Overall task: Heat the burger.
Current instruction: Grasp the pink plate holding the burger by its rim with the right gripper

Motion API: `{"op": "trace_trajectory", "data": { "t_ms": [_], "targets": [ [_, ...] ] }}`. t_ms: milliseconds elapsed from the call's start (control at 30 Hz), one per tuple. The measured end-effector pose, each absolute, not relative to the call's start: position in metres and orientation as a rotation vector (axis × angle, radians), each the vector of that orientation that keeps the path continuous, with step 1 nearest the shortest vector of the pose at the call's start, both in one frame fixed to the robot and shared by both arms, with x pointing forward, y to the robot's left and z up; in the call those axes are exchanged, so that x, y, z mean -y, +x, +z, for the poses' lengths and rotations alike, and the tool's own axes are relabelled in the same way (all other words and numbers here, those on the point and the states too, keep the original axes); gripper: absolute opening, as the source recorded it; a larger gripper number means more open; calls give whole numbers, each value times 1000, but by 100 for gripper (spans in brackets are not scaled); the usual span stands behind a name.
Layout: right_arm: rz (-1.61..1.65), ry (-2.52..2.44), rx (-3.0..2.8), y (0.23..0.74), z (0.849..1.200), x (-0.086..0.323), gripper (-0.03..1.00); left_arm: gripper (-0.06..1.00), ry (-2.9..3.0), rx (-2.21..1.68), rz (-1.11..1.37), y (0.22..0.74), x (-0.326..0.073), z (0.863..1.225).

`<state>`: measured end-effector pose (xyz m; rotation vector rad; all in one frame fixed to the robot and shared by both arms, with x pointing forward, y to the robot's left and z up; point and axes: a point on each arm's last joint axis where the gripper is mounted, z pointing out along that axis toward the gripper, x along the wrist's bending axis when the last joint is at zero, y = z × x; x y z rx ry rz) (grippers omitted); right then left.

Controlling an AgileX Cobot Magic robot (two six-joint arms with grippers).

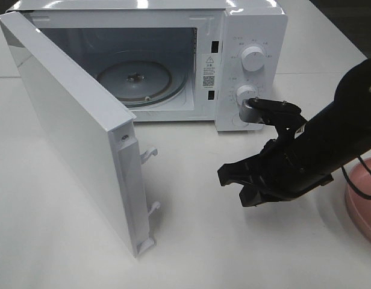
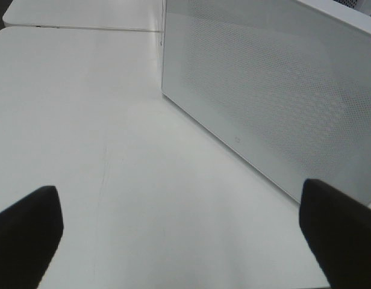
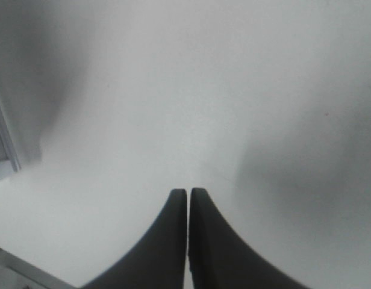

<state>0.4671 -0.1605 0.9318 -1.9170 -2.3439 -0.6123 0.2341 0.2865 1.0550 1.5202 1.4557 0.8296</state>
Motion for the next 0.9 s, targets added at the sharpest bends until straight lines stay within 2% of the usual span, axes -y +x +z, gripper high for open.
{"op": "trace_trajectory", "data": {
  "t_ms": [467,633,900],
  "targets": [
    [-217,-1731,2521,473,952,184,6,99,1520,-1456,830,234,-287,1055],
    [-15,-1829,2490,475,953,209,8,99,1520,-1456,830,234,-287,1055],
    [86,-1948,2450,480,953,232,11,99,1520,-1456,830,234,-287,1055]
  ]
}}
